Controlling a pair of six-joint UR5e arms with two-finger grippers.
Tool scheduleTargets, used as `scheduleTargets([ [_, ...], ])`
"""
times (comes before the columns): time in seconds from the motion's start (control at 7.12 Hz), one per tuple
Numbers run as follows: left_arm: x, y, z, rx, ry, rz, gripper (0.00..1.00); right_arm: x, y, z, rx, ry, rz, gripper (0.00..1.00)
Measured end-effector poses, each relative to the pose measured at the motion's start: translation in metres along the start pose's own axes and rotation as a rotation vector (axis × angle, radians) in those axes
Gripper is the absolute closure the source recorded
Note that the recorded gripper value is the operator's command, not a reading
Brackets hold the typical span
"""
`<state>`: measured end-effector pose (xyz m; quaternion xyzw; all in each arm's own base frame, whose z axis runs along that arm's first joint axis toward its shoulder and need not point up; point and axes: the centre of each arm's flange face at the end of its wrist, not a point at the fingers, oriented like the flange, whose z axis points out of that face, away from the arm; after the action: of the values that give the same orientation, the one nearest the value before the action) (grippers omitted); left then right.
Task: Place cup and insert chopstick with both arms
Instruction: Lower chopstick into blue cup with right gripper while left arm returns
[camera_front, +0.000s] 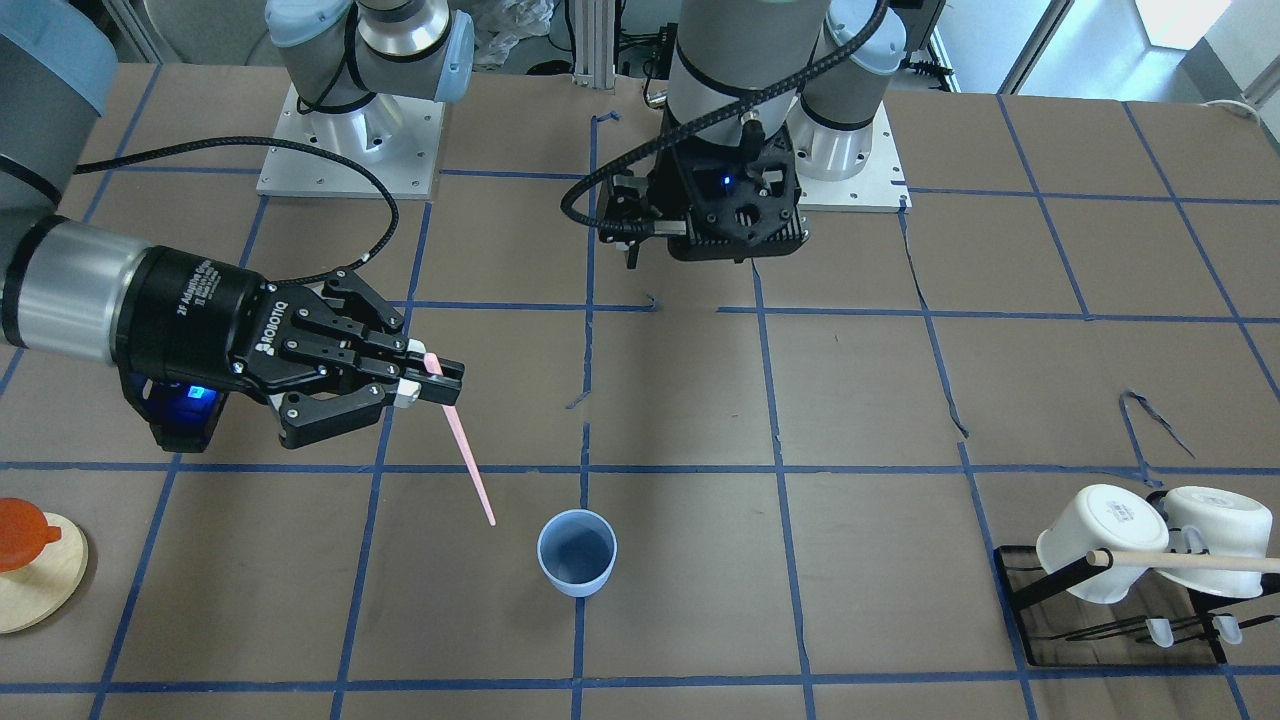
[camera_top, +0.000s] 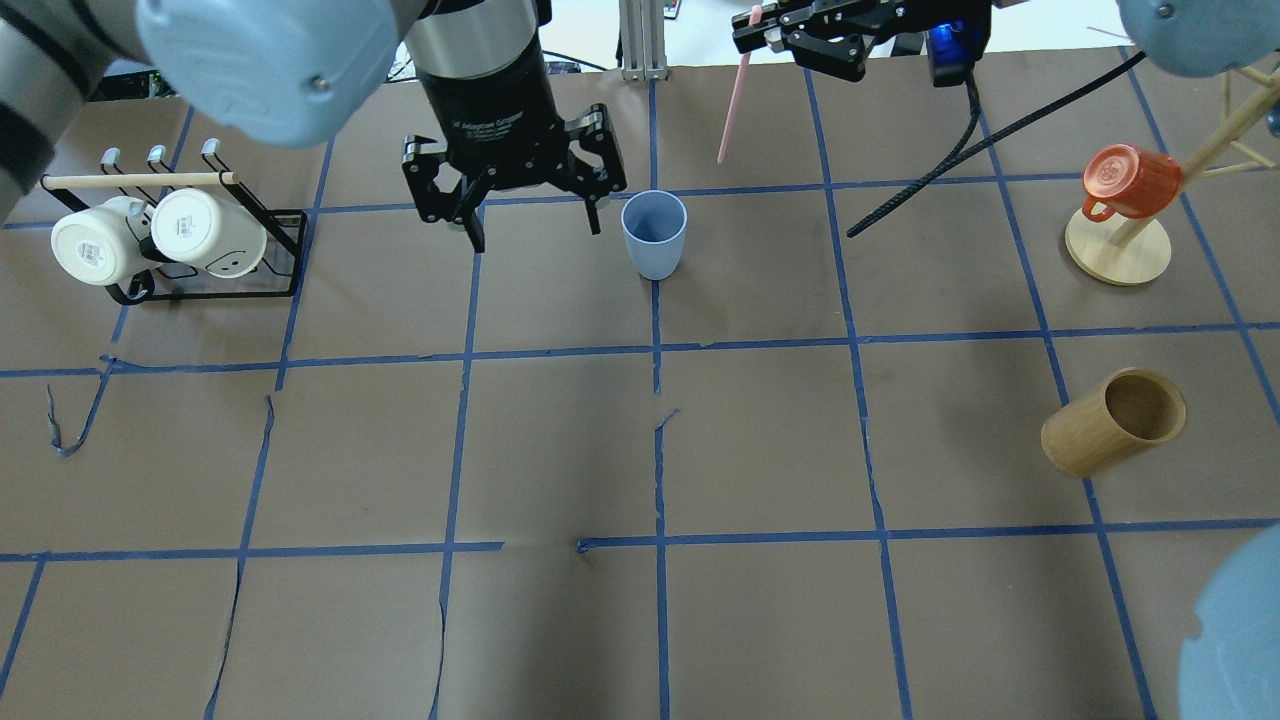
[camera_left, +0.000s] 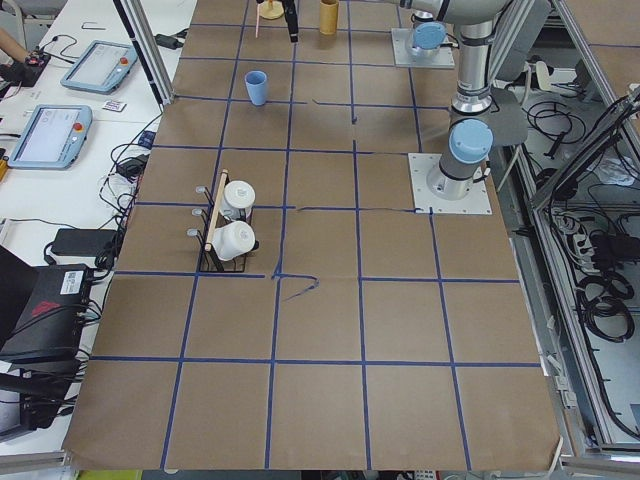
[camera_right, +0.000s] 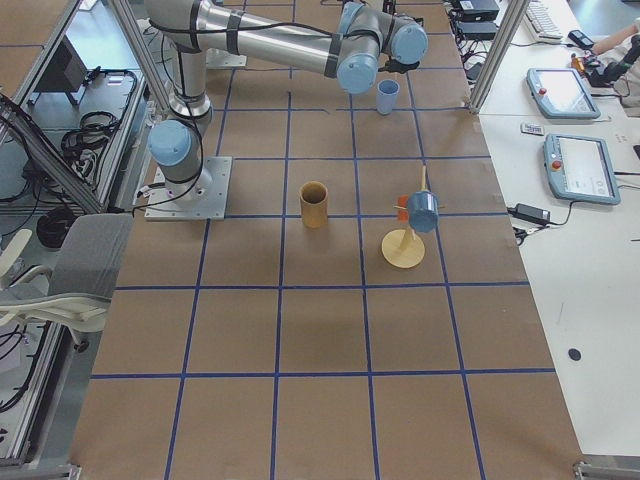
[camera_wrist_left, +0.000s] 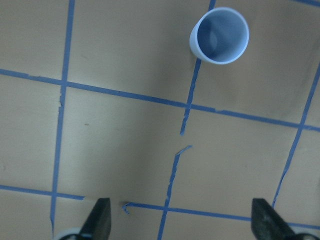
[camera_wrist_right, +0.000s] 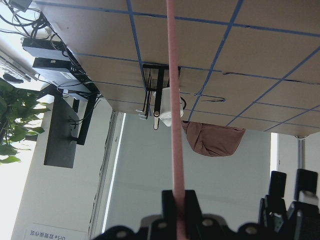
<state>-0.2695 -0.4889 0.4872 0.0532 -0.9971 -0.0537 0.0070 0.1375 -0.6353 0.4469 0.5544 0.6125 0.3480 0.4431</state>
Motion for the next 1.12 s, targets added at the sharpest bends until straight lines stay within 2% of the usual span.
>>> scheduleTargets([
  [0.14, -0.022, 0.016, 0.013, -0.009, -0.012, 0.000, 0.00, -0.007, -0.005, 0.013, -0.012, -0.002, 0.031, 1.00],
  [0.28, -0.039, 0.023, 0.015, 0.012, -0.008, 0.013, 0.00, -0.012, -0.012, 0.023, -0.016, -0.002, 0.072, 1.00],
  [0.7, -0.095, -0.002, -0.012, 0.088, 0.001, 0.139, 0.00, -0.022, -0.037, 0.041, -0.041, 0.008, 0.178, 1.00],
  [1.12, -0.118, -0.007, -0.026, 0.104, -0.008, 0.203, 0.00, -0.025, -0.048, 0.047, -0.049, 0.014, 0.198, 1.00],
])
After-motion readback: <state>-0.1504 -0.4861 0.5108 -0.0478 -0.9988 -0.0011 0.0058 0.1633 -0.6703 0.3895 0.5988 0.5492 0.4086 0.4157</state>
